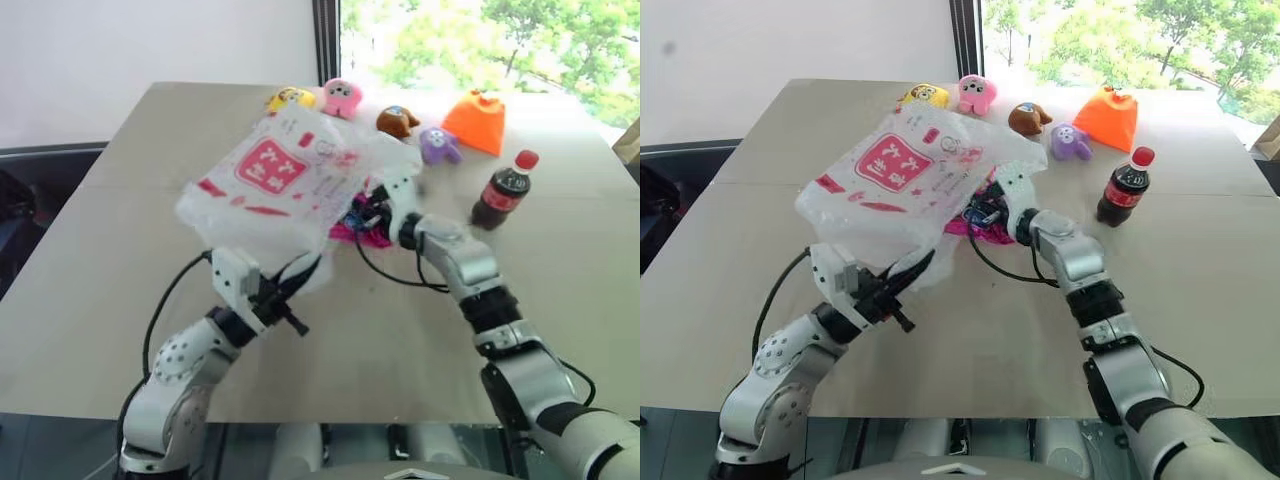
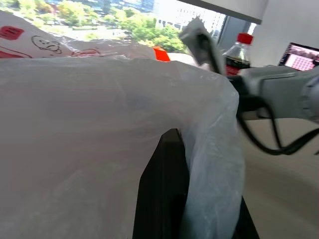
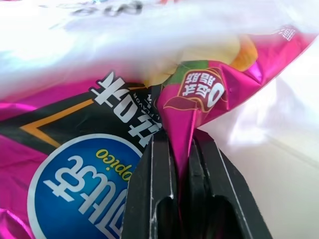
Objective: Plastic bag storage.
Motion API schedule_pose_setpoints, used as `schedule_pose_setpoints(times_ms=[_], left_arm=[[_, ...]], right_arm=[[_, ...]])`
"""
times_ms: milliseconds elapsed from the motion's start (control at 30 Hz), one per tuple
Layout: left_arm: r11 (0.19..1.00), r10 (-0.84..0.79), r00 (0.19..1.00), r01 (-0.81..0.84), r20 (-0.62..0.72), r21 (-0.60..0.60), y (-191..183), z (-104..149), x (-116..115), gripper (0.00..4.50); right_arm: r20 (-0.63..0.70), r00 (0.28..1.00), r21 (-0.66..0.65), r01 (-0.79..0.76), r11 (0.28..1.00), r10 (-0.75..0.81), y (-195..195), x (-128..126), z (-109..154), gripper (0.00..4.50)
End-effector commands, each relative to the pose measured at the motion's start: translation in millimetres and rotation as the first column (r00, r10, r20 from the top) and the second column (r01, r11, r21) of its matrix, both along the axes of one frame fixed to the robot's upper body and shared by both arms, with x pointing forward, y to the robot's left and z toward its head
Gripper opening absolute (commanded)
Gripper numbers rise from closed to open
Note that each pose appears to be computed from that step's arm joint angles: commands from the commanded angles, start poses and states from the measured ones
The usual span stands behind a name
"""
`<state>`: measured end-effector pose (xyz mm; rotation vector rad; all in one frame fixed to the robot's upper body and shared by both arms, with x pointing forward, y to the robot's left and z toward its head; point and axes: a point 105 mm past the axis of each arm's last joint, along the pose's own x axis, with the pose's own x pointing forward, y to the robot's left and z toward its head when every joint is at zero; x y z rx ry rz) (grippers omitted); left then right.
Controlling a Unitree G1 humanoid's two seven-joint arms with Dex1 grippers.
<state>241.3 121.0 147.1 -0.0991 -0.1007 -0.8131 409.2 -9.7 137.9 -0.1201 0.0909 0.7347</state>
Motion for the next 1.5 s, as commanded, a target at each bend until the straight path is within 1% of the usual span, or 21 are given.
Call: schedule_pose_setpoints(times_ms=[33, 133, 200, 233, 300, 400, 433, 500, 633, 700, 767, 800, 933, 1033, 1133, 1200, 1267, 1333, 1367, 1400, 1500], left_arm=[[0.996, -0.086, 0.996, 0.086, 0.002, -0.013, -9, 10, -17, 0.00], [0.997, -0.079, 0.996, 0.079, -0.038, 0.001, -3, 3, -22, 0.00], [0.999, -0.048, 0.998, 0.048, -0.045, 0.010, 2, 0, -19, 0.00], [0.999, -0.032, 0.998, 0.033, -0.045, 0.007, 4, -1, -17, 0.00], [1.000, -0.001, 0.999, 0.001, -0.043, -0.002, 7, -1, -13, 0.00], [0.994, 0.109, 0.994, -0.109, -0.018, -0.015, 22, 1, -1, 0.00], [0.989, 0.146, 0.989, -0.146, -0.010, -0.022, 27, 2, 3, 0.00], [0.975, 0.219, 0.976, -0.218, 0.002, -0.044, 37, 3, 10, 0.00], [0.952, 0.300, 0.954, -0.299, 0.004, -0.063, 52, 2, 15, 0.00], [0.947, 0.317, 0.948, -0.316, 0.006, -0.062, 55, 0, 16, 0.00], [0.943, 0.329, 0.944, -0.328, 0.004, -0.055, 56, -3, 16, 0.00], [0.943, 0.330, 0.944, -0.329, 0.003, -0.053, 56, -4, 15, 0.00], [0.946, 0.322, 0.947, -0.322, -0.003, -0.036, 53, -10, 13, 0.00], [0.946, 0.324, 0.946, -0.324, 0.000, -0.032, 52, -11, 12, 0.00], [0.942, 0.334, 0.942, -0.334, 0.004, -0.032, 53, -10, 12, 0.00], [0.939, 0.343, 0.939, -0.342, 0.007, -0.031, 55, -10, 12, 0.00], [0.935, 0.355, 0.935, -0.355, 0.013, -0.029, 56, -10, 12, 0.00], [0.929, 0.370, 0.929, -0.370, 0.020, -0.032, 59, -9, 12, 0.00], [0.924, 0.382, 0.924, -0.381, 0.024, -0.033, 61, -8, 13, 0.00], [0.919, 0.394, 0.919, -0.393, 0.027, -0.035, 63, -8, 14, 0.00], [0.906, 0.423, 0.905, -0.422, 0.040, -0.030, 67, -8, 21, 0.00]], right_arm=[[0.113, 0.991, 0.111, 0.062, 0.992, -0.075, 11, 12, 33, 0.05], [0.082, 0.990, 0.270, 0.093, 0.959, -0.119, 21, 16, 52, 0.05], [0.005, 0.993, 0.364, 0.109, 0.925, -0.119, 26, 17, 56, 0.80], [-0.006, 0.995, 0.369, 0.093, 0.925, -0.098, 29, 16, 55, 1.09], [0.024, 0.998, 0.320, 0.045, 0.946, -0.055, 33, 10, 51, 1.96], [0.000, 0.988, 0.161, -0.151, 0.975, 0.153, 24, -18, 18, 3.42], [-0.012, 0.979, 0.117, -0.201, 0.972, 0.204, 15, -27, 10, 3.42], [-0.006, 0.968, 0.061, -0.248, 0.967, 0.249, -9, -39, 7, 3.42], [0.093, 0.965, -0.068, -0.241, 0.968, 0.247, -53, -45, 19, 3.42], [0.193, 0.967, -0.136, -0.144, 0.980, 0.169, -72, -33, 36, 3.42], [0.311, 0.949, -0.167, 0.007, 0.986, 0.046, -88, -12, 57, 3.42], [0.342, 0.940, -0.172, 0.052, 0.984, 0.010, -90, -5, 63, 3.42], [0.432, 0.900, -0.242, 0.186, 0.952, -0.066, -85, 24, 69, 3.42], [0.471, 0.878, -0.275, 0.236, 0.932, -0.083, -77, 40, 71, 3.42], [0.443, 0.895, -0.320, 0.206, 0.925, -0.046, -65, 48, 62, 3.42], [0.449, 0.892, -0.296, 0.210, 0.932, -0.058, -62, 51, 65, 3.42], [0.454, 0.889, -0.287, 0.213, 0.934, -0.064, -64, 53, 67, 2.92], [0.448, 0.892, -0.267, 0.200, 0.942, -0.062, -67, 52, 68, 2.27], [0.441, 0.894, -0.237, 0.197, 0.951, -0.076, -71, 51, 70, 1.48], [0.435, 0.896, -0.207, 0.195, 0.959, -0.088, -74, 50, 72, 1.37], [0.427, 0.898, -0.153, 0.184, 0.971, -0.103, -85, 42, 75, 0.05]])
